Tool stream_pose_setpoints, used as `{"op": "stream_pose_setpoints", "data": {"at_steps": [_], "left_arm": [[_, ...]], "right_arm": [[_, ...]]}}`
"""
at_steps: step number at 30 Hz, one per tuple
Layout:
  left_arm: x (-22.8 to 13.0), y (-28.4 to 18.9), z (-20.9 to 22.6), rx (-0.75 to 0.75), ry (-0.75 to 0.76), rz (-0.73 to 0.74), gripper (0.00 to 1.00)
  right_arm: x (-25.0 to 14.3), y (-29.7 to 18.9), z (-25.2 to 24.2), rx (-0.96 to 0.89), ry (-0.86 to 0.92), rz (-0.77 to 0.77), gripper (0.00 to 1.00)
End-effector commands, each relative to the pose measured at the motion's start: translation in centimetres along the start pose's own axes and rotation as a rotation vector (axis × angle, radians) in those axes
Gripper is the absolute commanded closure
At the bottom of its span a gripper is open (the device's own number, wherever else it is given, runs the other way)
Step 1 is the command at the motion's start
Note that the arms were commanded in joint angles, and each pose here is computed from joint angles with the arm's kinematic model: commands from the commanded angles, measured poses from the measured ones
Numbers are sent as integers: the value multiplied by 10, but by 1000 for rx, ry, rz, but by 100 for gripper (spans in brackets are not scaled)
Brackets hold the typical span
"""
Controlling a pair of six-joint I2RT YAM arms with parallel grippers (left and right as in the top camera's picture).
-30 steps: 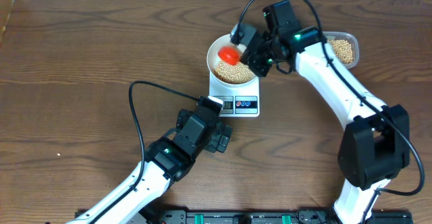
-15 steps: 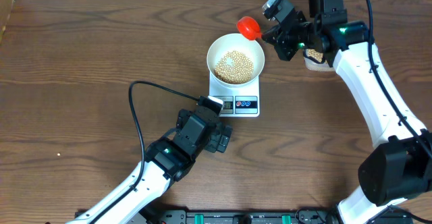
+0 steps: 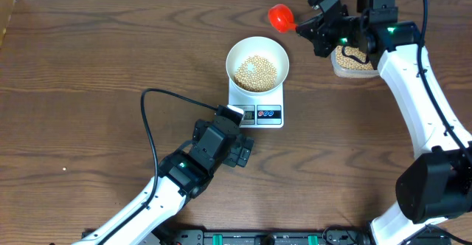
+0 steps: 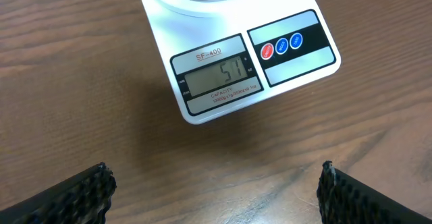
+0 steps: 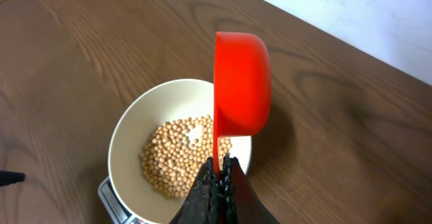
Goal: Scoop item into bowl and weigh 50g on scale
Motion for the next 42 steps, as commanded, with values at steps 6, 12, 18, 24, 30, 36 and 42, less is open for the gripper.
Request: {"op": "stream_pose_setpoints", "data": {"at_steps": [6,12,18,24,30,36,42], "left_arm": [[-2,0,0,1,7,0,2],[-2,0,0,1,7,0,2],[-2,0,0,1,7,0,2],[-2,0,0,1,7,0,2],[-2,0,0,1,7,0,2],[-2,0,0,1,7,0,2],[-2,0,0,1,7,0,2]], "right_arm": [[-12,38,40,92,-44,112,99],[-11,45,47,97,-60,121,99],[-9,42,43,88,-60,106,99],[7,21,28,45,-27,12,99],[10,-20,-10,-65,63,-50,99],[2,-41,-39,-133,171,-73,99],[9,-43,-49,-197,148,-111,99]]}}
Point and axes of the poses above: each gripper's point midway between its finger pads, its own y axis out along the fingers, its own z axis along the line the jaws close on, x = y × z, the point moved 7 cm from there along -y, back along the fingers, and after that the axes turned 1 degree about -y, right-handed, at the moved point
